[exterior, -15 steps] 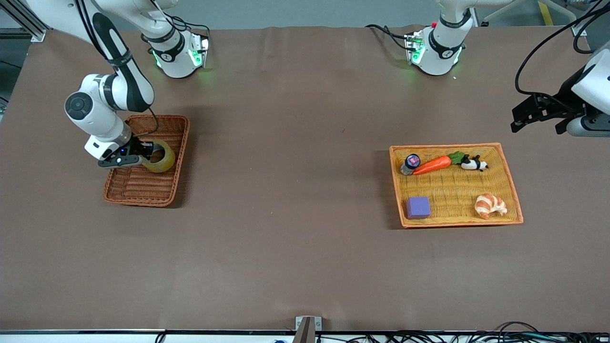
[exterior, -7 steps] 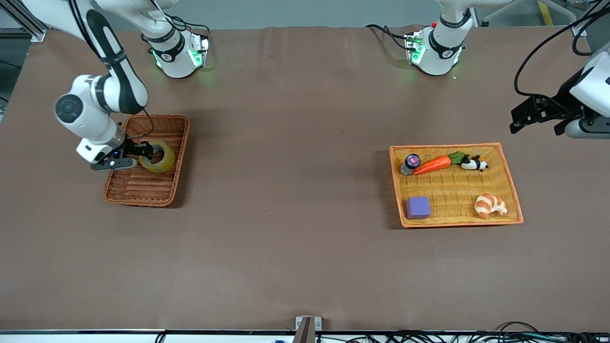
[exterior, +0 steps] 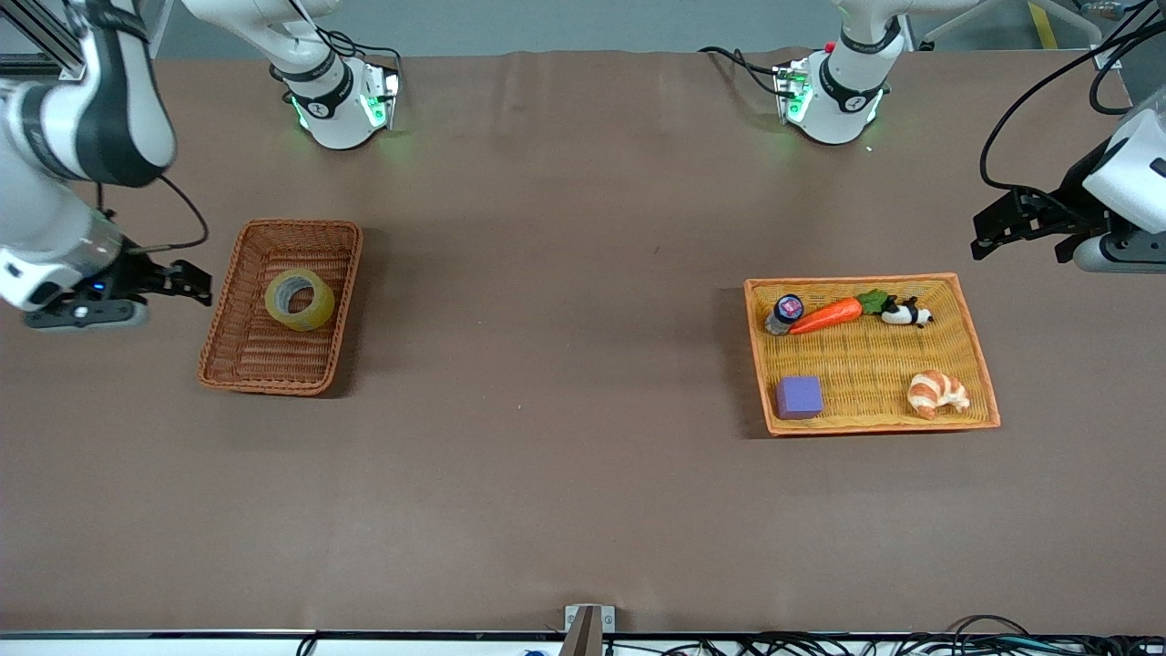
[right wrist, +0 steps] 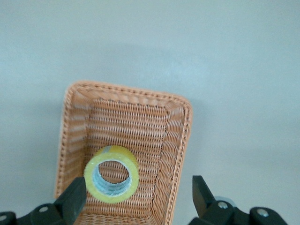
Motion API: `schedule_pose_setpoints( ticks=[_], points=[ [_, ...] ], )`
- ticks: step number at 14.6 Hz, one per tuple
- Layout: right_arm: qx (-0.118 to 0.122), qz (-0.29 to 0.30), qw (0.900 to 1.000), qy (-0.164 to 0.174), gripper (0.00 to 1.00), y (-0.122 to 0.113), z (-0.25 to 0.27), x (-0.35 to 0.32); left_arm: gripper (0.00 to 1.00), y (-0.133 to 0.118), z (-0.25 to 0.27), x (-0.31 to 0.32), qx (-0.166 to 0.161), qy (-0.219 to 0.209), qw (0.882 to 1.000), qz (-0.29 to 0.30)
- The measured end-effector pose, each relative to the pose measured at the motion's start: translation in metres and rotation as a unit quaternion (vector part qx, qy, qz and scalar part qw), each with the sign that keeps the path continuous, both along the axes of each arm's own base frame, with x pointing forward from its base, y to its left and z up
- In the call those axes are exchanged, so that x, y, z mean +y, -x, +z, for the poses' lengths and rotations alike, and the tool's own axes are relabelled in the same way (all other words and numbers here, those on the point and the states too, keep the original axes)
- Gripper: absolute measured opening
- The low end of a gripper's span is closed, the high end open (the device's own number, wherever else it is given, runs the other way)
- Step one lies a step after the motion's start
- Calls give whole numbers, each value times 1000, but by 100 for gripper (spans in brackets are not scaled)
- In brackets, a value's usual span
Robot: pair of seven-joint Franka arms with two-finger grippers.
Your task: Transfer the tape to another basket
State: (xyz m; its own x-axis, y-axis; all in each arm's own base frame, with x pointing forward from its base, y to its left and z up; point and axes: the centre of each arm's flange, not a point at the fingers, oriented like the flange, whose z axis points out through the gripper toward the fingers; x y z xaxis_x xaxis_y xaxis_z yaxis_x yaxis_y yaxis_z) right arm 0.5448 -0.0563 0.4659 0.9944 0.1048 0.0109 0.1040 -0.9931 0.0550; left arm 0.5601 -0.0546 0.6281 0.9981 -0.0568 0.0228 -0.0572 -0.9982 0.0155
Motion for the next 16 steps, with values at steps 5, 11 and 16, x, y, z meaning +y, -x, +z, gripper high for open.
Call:
schedule_pose_setpoints(
  ticks=[5,11,16],
  points=[
    [-23,-61,998,1,100,-14,111,48,100,0,0,0,0,0,1000,0],
    [-17,-92,995,-19,100,1,201,50,100,0,1,-1,-3,0,1000,-1],
    [6,-93,996,-17,100,-5,187,48,100,-1,0,-1,-2,0,1000,-1]
  ],
)
